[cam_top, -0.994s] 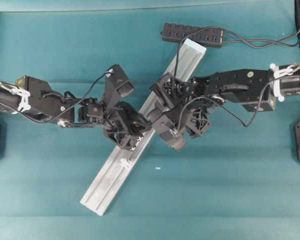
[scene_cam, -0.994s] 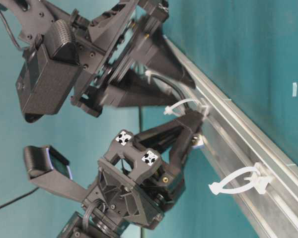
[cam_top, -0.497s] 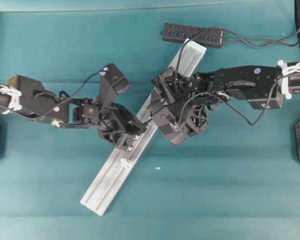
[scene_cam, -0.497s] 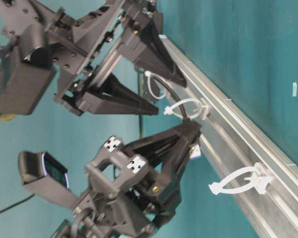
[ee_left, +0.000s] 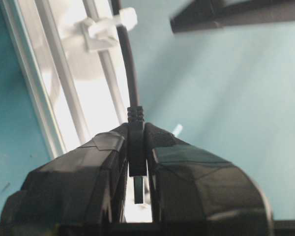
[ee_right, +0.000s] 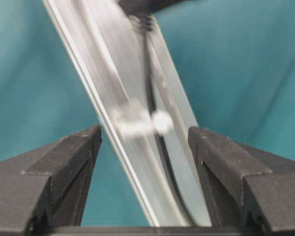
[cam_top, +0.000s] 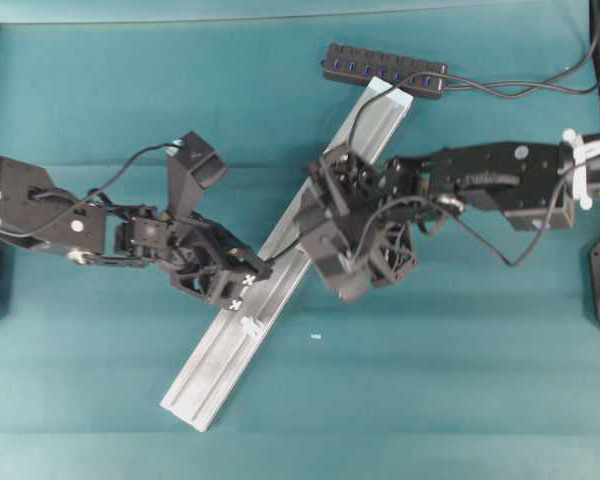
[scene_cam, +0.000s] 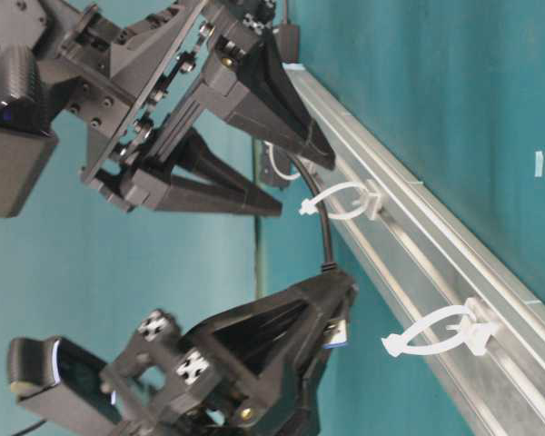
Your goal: Pass the USB cable through three rings with both arms.
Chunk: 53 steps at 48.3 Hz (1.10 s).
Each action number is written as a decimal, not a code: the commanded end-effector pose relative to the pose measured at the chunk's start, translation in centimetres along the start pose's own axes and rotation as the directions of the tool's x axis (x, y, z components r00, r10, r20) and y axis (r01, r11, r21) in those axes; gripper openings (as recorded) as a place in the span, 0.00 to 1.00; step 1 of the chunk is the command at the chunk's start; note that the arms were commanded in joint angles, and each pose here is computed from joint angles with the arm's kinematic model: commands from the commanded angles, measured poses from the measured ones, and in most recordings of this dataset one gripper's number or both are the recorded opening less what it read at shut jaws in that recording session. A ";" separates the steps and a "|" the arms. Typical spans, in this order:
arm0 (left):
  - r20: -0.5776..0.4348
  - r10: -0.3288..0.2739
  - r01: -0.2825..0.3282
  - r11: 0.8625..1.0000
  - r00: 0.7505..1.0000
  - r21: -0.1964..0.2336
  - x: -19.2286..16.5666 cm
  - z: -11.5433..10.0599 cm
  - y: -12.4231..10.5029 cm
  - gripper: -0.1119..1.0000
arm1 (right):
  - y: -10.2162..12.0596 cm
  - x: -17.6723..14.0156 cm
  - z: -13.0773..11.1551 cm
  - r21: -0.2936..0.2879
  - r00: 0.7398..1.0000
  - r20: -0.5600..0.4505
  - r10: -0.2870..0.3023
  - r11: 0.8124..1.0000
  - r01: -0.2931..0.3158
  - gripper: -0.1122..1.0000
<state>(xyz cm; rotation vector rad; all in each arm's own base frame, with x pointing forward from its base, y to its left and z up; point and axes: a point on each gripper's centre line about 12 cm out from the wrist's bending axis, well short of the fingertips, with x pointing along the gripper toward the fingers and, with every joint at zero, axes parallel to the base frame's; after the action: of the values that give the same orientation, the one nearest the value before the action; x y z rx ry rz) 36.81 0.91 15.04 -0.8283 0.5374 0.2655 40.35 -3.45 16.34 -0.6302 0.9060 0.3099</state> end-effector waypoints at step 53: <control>0.047 -0.079 0.075 0.994 0.996 0.085 -1.0 1.2 -2.4 0.20 | -0.1 2.8 3.0 -0.029 0.999 0.051 -0.014 0.999 0.015 0.16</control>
<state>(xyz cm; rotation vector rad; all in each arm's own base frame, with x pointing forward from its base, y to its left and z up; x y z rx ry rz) 37.03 0.58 15.73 -0.7707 0.5244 0.2311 43.45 -1.77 15.09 -0.6611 0.8609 0.3317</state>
